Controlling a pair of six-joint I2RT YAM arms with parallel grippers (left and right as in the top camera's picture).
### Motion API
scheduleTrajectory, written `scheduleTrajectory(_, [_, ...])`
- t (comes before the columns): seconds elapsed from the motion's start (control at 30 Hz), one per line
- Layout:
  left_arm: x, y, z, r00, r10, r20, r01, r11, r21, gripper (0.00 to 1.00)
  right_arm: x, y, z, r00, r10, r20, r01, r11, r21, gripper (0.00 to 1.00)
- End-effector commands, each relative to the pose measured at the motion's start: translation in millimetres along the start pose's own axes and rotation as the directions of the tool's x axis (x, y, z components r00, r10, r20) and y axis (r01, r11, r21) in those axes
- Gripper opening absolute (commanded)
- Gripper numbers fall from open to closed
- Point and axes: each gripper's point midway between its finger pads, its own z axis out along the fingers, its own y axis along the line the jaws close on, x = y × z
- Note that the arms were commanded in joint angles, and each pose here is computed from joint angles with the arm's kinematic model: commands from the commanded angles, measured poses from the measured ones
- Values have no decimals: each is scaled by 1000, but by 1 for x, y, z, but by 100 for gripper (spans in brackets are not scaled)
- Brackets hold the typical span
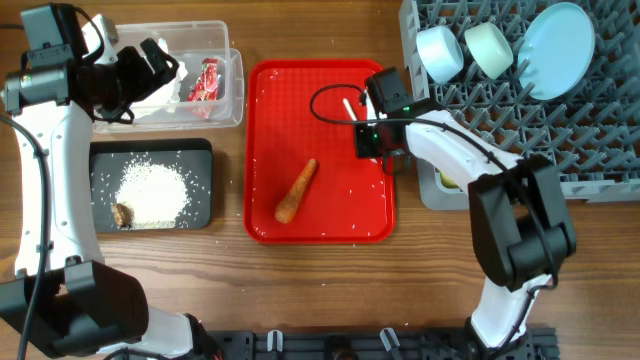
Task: Sort waste into correct bins and load items into the dishwasher rack
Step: 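Reach the right gripper to the red tray and grasp the white spoon, then carry the white spoon into the dish rack and release it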
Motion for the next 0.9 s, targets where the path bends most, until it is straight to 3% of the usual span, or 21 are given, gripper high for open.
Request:
scheduleTrajectory(0.0, [-2, 0, -1, 1000, 3, 8, -3, 1000, -1, 100, -45, 8, -71, 981, -36, 192, 40, 999, -21, 4])
scheduleTrajectory(0.23, [-2, 0, -1, 1000, 3, 8, -3, 1000, -1, 100, -62, -17, -194, 905, 26, 425, -18, 1000, -22, 4])
scheduleTrajectory(0.37, [-2, 0, -1, 1000, 3, 8, -3, 1000, -1, 100, -41, -87, -247, 820, 284, 497, -343, 939, 30, 4])
scheduleTrajectory(0.47, [-2, 0, -1, 1000, 3, 8, -3, 1000, -1, 100, -20, -138, -265, 698, 473, 538, -589, 807, 54, 4])
scheduleTrajectory(0.6, [-2, 0, -1, 1000, 3, 8, -3, 1000, -1, 100, 10, -188, -272, 447, 676, 586, -848, 528, 38, 4])
scheduleTrajectory(0.73, [-2, 0, -1, 1000, 3, 8, -3, 1000, -1, 100, 31, -207, -264, 184, 782, 595, -963, 264, -50, 4])
scheduleTrajectory(0.87, [-2, 0, -1, 1000, 3, 8, -3, 1000, -1, 100, 44, -214, -247, 5, 812, 583, -991, 84, -109, 4])
